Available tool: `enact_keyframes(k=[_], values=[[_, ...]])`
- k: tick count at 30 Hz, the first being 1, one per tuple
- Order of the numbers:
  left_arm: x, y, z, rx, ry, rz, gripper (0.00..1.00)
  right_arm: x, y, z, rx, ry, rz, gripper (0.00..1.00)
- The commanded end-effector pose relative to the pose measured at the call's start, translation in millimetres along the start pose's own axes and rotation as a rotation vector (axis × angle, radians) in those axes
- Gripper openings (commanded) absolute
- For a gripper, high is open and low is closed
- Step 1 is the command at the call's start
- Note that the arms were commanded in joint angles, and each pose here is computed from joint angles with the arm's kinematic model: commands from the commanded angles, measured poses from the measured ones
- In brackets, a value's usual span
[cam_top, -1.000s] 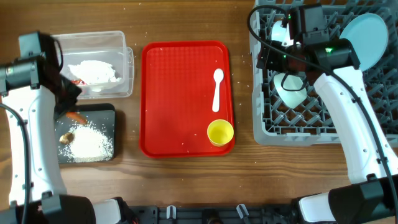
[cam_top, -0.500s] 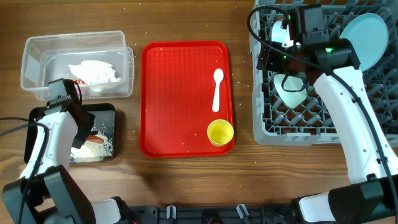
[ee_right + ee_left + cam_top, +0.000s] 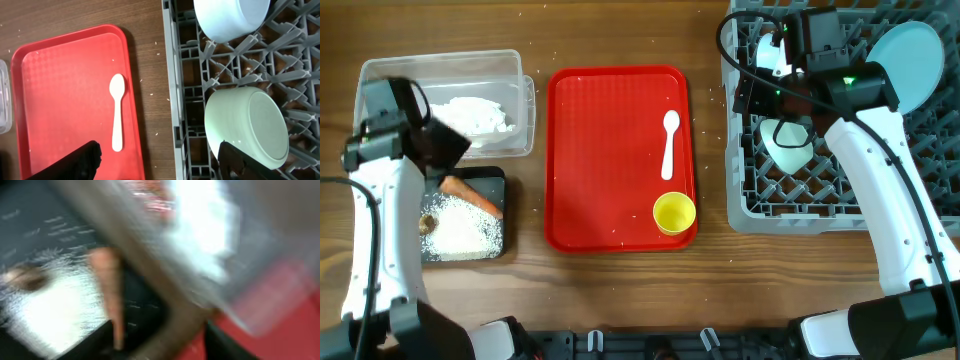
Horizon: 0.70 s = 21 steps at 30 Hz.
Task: Sort waste into correct bins and load items into the dishwasher rack
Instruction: 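Reach the left gripper back to the yellow cup on the red tray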
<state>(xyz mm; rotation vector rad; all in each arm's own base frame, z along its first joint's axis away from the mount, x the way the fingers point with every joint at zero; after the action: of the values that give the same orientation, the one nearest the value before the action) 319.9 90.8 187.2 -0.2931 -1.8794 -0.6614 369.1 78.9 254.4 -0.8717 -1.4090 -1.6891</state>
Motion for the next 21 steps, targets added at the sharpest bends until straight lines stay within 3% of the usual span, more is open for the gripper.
enact_keyframes(k=[1, 5, 11, 16, 21], values=[[30.1, -49.1, -74.3, -0.378, -0.327, 0.130, 0.70, 7.5, 3.1, -0.4, 0.012, -0.003, -0.024, 0.78], [29.2, -109.8, -115.6, -0.640, -0.400, 0.195, 0.77, 7.5, 2.7, -0.5, 0.013, -0.004, -0.022, 0.78], [13.7, -245.9, -158.9, -1.175, -0.494, 0.327, 0.89, 7.5, 1.5, -0.9, 0.013, -0.006, -0.016, 0.78], [-12.2, -314.2, -149.0, -1.317, -0.437, 0.475, 0.88, 7.5, 0.3, -1.3, 0.022, -0.008, -0.010, 0.78], [-26.3, -345.1, -137.6, -1.381, -0.387, 0.546, 0.85, 7.5, -0.2, -1.4, 0.039, -0.009, -0.008, 0.78]])
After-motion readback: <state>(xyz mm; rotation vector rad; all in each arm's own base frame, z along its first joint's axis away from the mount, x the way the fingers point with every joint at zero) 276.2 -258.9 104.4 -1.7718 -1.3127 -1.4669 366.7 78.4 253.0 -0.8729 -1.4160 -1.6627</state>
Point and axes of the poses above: each gripper's point midway between its finger pads, its own x axis back along the fingers, its own z axis along the line the jaws close on, y = z × x, the point moved 4 cm from there along x, back along the fingers, and after that the axes turned 4 degrees about x, right-handed, at the moved point
